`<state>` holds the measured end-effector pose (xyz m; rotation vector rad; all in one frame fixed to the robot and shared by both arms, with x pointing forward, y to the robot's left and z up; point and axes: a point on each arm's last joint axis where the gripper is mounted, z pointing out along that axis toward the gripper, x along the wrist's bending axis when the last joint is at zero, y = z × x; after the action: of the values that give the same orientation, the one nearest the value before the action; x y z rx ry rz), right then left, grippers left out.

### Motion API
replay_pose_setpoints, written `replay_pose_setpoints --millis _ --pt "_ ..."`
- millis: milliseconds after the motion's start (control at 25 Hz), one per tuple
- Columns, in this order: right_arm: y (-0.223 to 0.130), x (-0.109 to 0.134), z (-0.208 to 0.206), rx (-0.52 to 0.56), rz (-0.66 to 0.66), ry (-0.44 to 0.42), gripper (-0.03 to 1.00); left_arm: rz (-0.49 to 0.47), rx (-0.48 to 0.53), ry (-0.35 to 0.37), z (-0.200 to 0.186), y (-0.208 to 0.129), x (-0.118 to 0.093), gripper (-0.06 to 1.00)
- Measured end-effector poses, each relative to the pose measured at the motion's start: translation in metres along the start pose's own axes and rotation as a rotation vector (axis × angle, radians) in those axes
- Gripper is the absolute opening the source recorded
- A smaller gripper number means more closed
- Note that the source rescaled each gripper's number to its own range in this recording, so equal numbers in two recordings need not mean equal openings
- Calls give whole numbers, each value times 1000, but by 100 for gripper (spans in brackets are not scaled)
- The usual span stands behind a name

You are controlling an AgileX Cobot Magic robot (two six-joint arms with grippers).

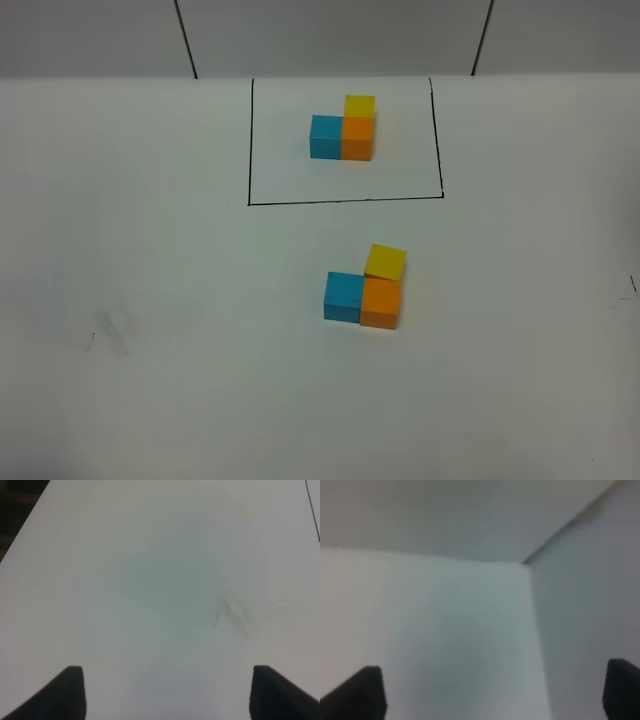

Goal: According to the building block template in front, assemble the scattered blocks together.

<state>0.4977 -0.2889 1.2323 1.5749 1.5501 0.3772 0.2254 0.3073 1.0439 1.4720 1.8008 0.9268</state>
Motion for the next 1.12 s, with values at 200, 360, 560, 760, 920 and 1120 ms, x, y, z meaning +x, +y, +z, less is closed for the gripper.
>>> replay_pose_setpoints --millis 200,360,560,760,920,1120 --pt "-42 -76 -70 -37 35 -98 80 0 0 0 0 0 0 54" --pt "-95 -90 -130 -147 108 -104 80 0 0 0 0 0 0 54" --pt "-176 -83 -181 -290 116 -41 79 0 0 0 0 0 0 54" --pt "-251 -62 -189 -383 120 41 79 0 0 0 0 0 0 54" --pt "-290 -46 -175 -415 133 72 79 0 0 0 0 0 0 54" --pt "-300 -31 -142 -310 202 118 79 0 0 0 0 0 0 54"
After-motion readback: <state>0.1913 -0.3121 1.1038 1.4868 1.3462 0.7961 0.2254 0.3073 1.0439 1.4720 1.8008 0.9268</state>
